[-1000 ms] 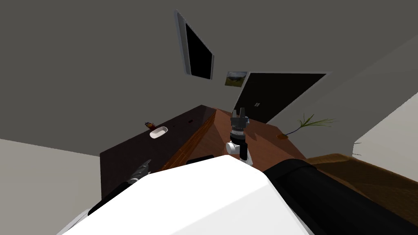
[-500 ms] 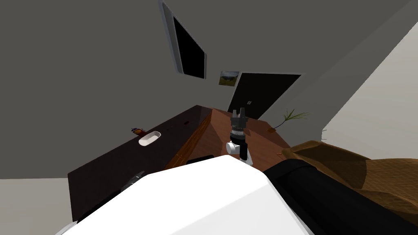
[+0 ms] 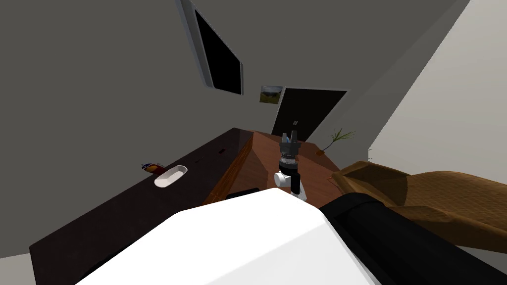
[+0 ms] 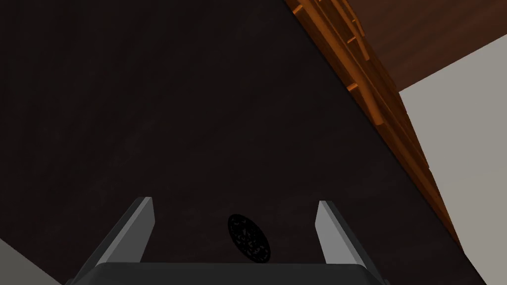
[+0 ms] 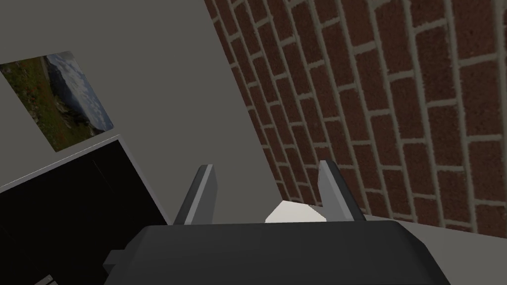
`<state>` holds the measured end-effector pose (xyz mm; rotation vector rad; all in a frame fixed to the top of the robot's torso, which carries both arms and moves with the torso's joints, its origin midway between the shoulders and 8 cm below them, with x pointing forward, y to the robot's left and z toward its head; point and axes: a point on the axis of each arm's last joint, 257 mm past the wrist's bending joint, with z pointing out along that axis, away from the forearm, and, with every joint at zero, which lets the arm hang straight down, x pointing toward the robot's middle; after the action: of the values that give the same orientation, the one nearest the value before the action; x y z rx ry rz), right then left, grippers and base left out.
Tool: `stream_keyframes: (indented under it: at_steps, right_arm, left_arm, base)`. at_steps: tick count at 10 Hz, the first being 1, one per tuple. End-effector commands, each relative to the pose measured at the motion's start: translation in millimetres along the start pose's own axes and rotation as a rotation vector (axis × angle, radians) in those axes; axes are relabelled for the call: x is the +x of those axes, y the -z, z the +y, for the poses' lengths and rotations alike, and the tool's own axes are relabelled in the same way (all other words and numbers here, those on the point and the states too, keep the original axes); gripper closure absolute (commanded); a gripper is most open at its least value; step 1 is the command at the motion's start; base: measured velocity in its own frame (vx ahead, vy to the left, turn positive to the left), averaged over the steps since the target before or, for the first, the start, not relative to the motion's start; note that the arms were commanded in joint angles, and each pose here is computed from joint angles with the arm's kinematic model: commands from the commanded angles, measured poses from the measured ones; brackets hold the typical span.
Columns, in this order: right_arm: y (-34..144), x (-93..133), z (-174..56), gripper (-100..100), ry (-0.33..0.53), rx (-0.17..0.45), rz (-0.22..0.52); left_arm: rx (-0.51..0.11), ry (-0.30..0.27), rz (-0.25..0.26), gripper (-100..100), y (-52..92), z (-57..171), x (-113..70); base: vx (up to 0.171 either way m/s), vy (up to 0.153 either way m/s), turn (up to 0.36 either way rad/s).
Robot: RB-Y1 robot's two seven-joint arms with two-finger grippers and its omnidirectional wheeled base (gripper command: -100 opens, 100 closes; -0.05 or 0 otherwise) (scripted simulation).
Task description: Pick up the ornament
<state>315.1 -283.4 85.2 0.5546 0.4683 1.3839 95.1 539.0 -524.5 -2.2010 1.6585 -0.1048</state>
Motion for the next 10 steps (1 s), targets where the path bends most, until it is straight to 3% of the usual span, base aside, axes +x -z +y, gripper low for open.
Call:
stream_keyframes:
  at_steps: [1,5,6,7,8,9,10]
  right_arm:
    - [0.0,0,0,0,0.000,0.000,0.000]
    - [0.0,0,0,0,0.000,0.000,0.000]
    - [0.0,0,0,0,0.000,0.000,0.000]
    - [0.0,0,0,0,0.000,0.000,0.000]
    - [0.0,0,0,0,0.000,0.000,0.000]
    - [0.0,0,0,0,0.000,0.000,0.000]
    - [0.0,0,0,0,0.000,0.000,0.000]
  left_arm:
    - [-0.070,0.014,-0.022,-100,-1.8,22,-10.6]
    - [-0.245,0.051,-0.077,-100,4.8,81,-40.2]
    - [-0.271,0.057,-0.085,-100,6.5,89,-44.0]
    - [-0.251,0.053,-0.079,-100,5.3,82,-43.1]
    - [-0.255,0.054,-0.081,0,5.7,83,-44.0]
    - [-0.254,0.056,-0.081,-100,0.3,87,-40.8]
    - [-0.253,0.057,-0.082,-100,-3.2,90,-38.4]
  base:
    - [0.031,0.017,-0.150]
    - [0.046,0.037,-0.192]
    - [0.031,0.029,-0.103]
    - [0.011,0.013,-0.016]
    - [0.000,0.000,0.000]
    - [0.004,0.017,-0.012]
    - [0.008,0.034,-0.016]
